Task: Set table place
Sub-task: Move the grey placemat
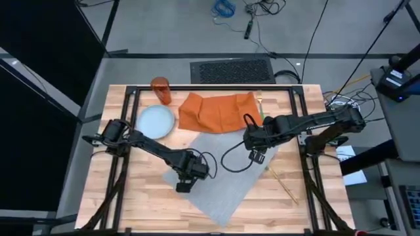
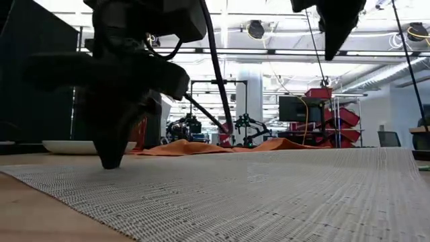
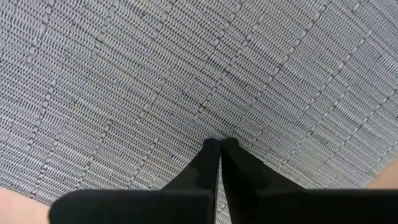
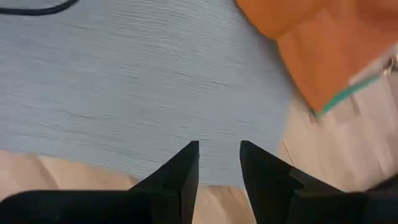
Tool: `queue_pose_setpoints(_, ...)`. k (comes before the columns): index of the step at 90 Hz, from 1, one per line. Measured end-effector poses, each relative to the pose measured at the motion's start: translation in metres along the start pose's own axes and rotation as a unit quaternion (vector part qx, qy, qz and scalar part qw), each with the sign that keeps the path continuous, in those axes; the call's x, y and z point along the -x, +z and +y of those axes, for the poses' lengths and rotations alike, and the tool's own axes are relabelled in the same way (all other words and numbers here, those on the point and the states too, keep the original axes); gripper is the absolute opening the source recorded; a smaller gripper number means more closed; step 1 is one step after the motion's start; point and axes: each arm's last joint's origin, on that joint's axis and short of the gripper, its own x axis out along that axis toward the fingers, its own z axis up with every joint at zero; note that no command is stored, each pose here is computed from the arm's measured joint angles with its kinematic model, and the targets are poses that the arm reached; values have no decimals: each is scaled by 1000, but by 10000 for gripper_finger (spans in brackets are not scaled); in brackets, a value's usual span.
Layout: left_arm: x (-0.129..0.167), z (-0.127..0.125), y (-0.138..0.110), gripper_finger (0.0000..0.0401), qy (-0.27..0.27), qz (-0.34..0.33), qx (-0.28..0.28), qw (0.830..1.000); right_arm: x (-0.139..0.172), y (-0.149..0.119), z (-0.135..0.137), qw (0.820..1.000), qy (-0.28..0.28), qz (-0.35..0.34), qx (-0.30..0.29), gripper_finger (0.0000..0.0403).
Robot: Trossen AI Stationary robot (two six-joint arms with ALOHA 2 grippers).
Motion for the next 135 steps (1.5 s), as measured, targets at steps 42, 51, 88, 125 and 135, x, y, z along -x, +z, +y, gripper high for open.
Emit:
queue_pose_setpoints(42, -6, -5, -16, 0, 30, 48, -26, 998, -100, -27, -25, 991, -12, 102, -81, 102)
queue_pose_setpoints(51, -7, -7, -22, 0, 38, 69, -31, 996, -112, -30, -27, 991, 19, 92, -97, 102)
queue_pose_setpoints(88, -13, -15, -45, 0, 56, 154, -56, 985, -127, -40, -25, 987, 53, 106, -106, 102)
queue_pose_setpoints(125, -14, -21, -48, 0, 62, 156, -67, 984, -119, -57, 13, 990, 106, 85, -48, 102)
queue_pose_setpoints(135, -14, -21, -48, 0, 62, 156, -67, 984, -116, -64, 26, 986, 134, 88, -39, 102)
